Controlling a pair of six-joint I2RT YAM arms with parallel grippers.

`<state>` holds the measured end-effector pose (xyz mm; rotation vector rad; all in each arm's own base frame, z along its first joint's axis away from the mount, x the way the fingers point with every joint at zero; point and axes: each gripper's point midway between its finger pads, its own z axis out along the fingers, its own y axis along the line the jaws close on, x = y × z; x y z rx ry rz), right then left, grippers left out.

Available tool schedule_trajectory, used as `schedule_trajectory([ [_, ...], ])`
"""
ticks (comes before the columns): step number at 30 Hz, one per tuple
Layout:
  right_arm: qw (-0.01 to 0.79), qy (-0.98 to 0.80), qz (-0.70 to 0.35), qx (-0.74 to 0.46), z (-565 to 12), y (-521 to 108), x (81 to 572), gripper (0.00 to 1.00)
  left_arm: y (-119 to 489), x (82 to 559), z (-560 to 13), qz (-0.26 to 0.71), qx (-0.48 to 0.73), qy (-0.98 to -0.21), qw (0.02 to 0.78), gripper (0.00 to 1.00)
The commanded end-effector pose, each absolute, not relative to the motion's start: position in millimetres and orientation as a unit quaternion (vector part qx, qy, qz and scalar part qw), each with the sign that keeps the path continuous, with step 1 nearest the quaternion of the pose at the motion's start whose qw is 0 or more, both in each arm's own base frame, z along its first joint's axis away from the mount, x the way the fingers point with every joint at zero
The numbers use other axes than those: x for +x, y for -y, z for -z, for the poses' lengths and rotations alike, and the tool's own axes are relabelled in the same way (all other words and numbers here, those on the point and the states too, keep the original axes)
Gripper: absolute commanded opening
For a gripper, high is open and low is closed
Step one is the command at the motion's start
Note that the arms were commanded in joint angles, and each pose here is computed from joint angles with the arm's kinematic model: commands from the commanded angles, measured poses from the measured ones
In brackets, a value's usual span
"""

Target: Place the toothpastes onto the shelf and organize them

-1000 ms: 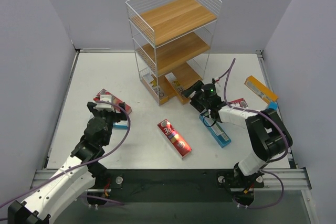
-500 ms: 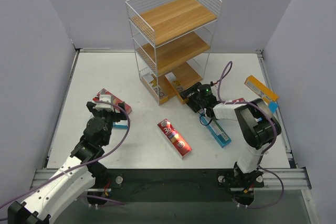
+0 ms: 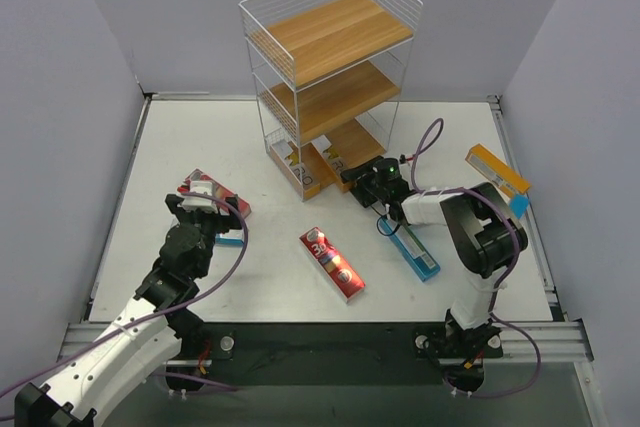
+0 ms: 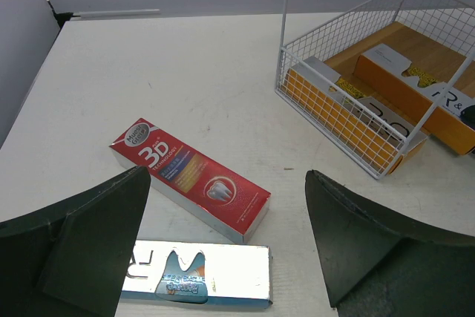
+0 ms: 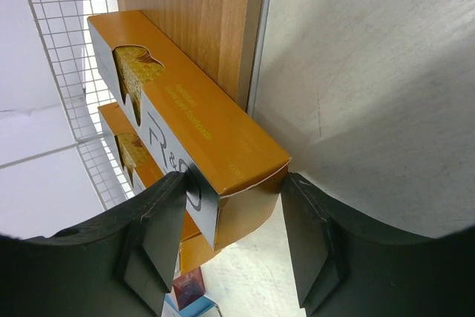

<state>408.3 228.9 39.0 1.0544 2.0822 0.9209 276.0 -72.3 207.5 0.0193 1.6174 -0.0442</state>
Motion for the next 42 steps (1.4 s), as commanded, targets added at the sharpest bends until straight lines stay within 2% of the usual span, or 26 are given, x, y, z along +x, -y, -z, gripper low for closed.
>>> schedule_trajectory([
  [1, 0.341, -0.755, -0.378, 0.414, -64.3, -236.1, 430.5, 0.49, 70.9, 278.5, -227.5, 0.027, -0.006, -0.706, 0.708, 0.97],
  [23, 0.339, -0.764, -0.369, 0.406, -57.7, -246.3, 451.5, 0.47, 70.1, 278.1, -227.6, 0.025, -0.007, -0.706, 0.708, 0.97],
  [32, 0.335, -0.780, -0.354, 0.393, -52.9, -245.2, 446.9, 0.60, 70.5, 278.4, -227.9, 0.025, -0.006, -0.707, 0.707, 0.97],
  [38, 0.335, -0.785, -0.354, 0.382, -54.6, -246.4, 446.6, 0.62, 70.9, 278.5, -227.2, 0.026, -0.005, -0.708, 0.706, 0.97],
  [42, 0.339, -0.786, -0.356, 0.376, -59.0, -246.9, 447.9, 0.58, 70.7, 278.1, -227.2, 0.026, -0.005, -0.707, 0.707, 0.97],
])
